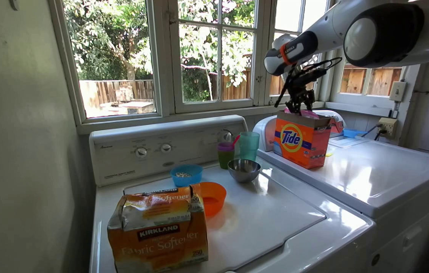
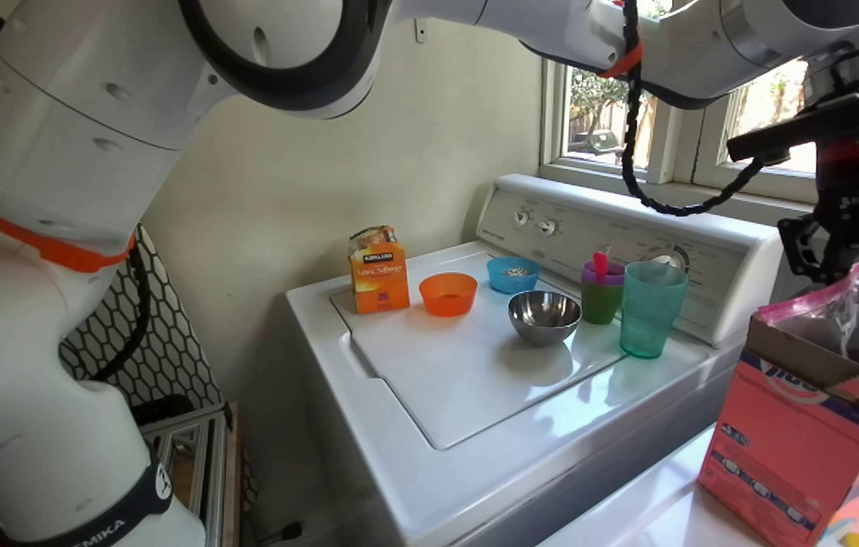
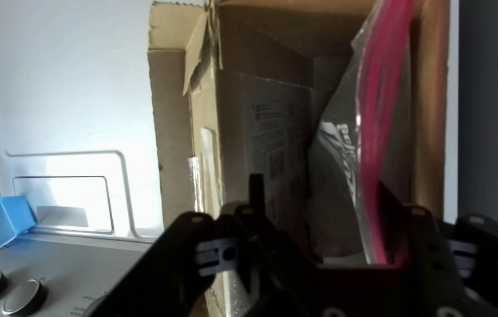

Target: Take the plastic out of the orange box on the right and put it on top of the washing machine on the right.

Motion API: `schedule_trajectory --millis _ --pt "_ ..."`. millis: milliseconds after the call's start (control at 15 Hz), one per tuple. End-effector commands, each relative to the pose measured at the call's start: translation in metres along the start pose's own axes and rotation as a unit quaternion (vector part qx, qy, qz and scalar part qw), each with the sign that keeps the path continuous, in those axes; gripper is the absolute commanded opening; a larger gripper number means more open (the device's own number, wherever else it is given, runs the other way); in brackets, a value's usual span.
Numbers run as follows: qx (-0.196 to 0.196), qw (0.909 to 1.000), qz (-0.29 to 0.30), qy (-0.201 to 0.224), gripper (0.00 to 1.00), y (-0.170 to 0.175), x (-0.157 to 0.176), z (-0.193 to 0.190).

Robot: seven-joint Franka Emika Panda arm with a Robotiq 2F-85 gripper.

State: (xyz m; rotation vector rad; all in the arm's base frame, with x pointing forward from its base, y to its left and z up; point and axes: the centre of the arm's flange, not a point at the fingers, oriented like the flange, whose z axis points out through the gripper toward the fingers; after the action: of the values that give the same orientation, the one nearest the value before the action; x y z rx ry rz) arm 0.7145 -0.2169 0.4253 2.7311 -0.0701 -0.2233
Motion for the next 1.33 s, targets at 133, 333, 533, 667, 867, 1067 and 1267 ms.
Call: schedule_trajectory --millis 133,333,533,667,867,1067,1267 --pt "0.012 0.9999 0.003 -0.010 0.13 0.000 0.011 0.002" --pt "0.017 0.9998 -0.002 -0.011 0.00 -0.001 0.010 0.000" --pt "0.017 0.9998 0.001 -0.010 0.00 -0.004 0.002 -0.009" --pt "0.013 0.9999 0.003 -0.003 0.00 -0.007 -0.005 -0.019" --pt "0.000 0.9998 0.016 0.010 0.00 -0.011 -0.016 -0.035" --pt "-0.015 0.9983 0.046 0.032 0.00 -0.008 -0.026 -0.057" --pt "-0.027 0.9951 0.078 0.055 0.00 0.000 -0.035 -0.085"
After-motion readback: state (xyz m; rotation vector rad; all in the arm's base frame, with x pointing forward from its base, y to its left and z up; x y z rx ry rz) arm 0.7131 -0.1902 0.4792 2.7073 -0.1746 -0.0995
